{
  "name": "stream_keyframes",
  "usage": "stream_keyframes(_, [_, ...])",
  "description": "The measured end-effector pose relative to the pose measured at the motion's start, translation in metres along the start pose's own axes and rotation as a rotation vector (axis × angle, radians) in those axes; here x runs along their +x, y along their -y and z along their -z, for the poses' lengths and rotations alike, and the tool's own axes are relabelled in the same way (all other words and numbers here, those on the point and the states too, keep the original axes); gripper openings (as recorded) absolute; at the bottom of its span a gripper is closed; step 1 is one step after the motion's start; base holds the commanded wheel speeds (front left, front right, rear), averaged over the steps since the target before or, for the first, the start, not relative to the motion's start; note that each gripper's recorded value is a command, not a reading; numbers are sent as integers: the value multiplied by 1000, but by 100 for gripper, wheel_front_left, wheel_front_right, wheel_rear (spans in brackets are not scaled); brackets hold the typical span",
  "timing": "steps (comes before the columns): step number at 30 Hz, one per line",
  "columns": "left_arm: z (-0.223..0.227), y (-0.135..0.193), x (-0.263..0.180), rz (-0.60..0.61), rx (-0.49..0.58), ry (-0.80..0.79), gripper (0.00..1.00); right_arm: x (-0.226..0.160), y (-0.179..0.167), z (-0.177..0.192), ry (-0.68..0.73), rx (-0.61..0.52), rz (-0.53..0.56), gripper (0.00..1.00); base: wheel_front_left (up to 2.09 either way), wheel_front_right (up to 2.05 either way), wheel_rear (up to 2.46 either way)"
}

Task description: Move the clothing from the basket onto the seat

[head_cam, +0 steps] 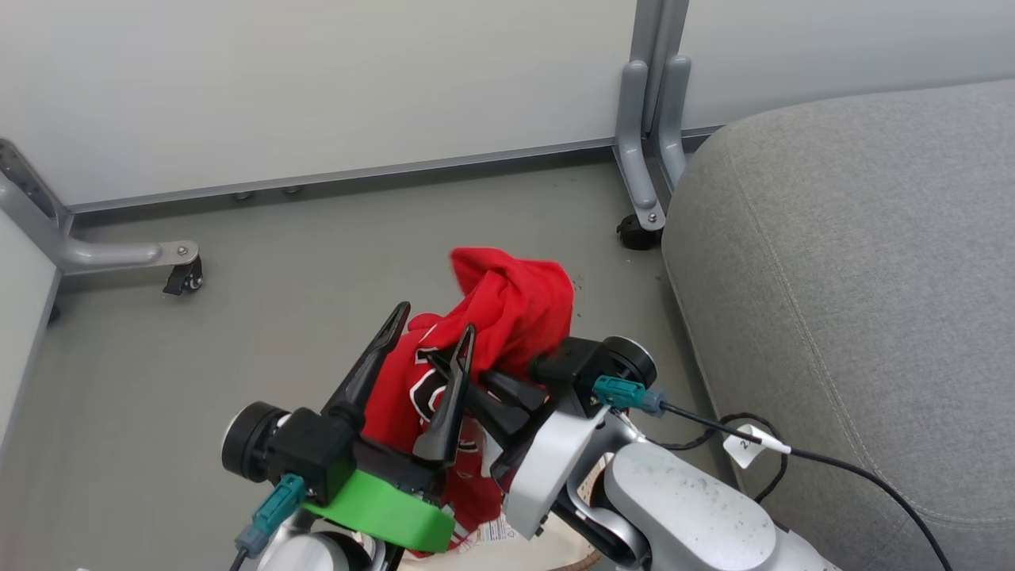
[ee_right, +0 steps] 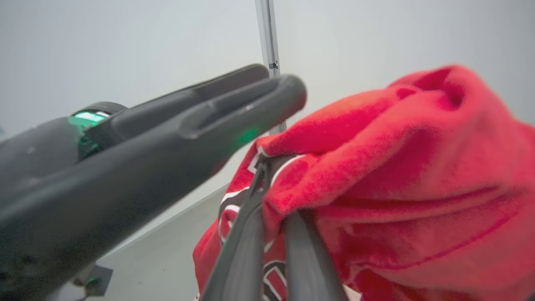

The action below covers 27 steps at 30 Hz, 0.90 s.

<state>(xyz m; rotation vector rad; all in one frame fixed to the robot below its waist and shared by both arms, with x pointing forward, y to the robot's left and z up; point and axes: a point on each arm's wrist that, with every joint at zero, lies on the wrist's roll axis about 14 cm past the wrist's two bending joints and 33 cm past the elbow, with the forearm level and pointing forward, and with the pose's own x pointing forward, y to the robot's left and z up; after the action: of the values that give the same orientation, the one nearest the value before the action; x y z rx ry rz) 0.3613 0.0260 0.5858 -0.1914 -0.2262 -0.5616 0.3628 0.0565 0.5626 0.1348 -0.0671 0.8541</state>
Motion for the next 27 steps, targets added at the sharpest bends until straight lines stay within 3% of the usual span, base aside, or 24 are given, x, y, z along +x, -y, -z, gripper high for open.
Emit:
stream_keyframes(16, [46,2,-45,16,35,-215,100,8,22,9,-15,-10,44,0,0,0,0])
stream_keyframes(27, [61,2,-52,11,31,-263,100,5,29,14,-25,-5,66,0,0,0,0])
